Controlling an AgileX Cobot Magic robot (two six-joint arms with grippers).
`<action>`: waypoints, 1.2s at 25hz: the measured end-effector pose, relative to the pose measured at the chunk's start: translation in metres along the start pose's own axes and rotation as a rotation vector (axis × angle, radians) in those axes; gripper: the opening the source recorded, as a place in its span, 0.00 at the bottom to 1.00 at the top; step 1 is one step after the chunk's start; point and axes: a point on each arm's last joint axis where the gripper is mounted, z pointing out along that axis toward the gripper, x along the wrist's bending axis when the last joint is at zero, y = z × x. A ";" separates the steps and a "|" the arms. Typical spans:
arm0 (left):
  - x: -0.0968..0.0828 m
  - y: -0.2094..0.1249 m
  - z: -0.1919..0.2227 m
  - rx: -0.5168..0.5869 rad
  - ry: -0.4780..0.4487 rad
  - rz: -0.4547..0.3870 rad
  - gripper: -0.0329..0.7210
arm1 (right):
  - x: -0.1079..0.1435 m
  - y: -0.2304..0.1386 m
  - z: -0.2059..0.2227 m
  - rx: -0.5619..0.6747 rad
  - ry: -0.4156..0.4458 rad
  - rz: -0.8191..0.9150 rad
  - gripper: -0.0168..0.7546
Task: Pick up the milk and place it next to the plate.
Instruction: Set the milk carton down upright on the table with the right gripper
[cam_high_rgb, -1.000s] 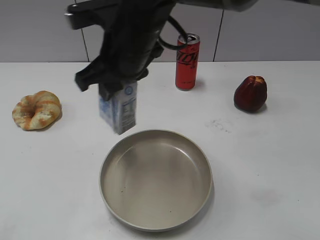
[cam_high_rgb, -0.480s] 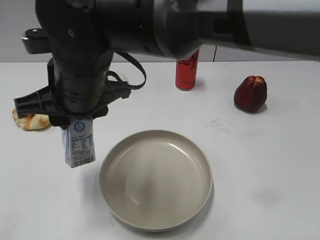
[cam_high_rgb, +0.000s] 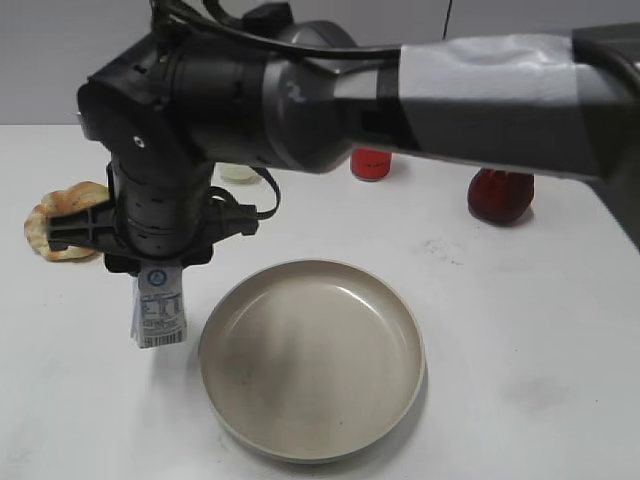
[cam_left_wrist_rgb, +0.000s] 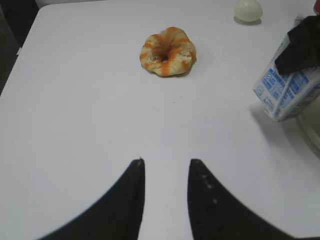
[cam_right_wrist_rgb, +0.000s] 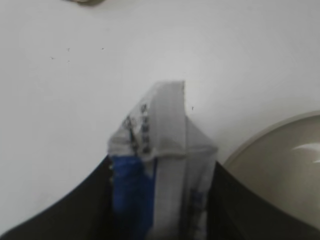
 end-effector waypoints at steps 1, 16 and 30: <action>0.000 0.000 0.000 0.000 0.000 0.000 0.35 | -0.001 -0.001 0.003 0.005 -0.005 0.002 0.39; 0.000 0.000 0.000 0.000 0.000 0.000 0.35 | -0.004 -0.008 0.022 0.047 -0.031 0.042 0.45; 0.000 0.000 0.000 0.000 0.000 0.000 0.35 | 0.006 0.010 -0.003 -0.022 -0.011 -0.109 0.86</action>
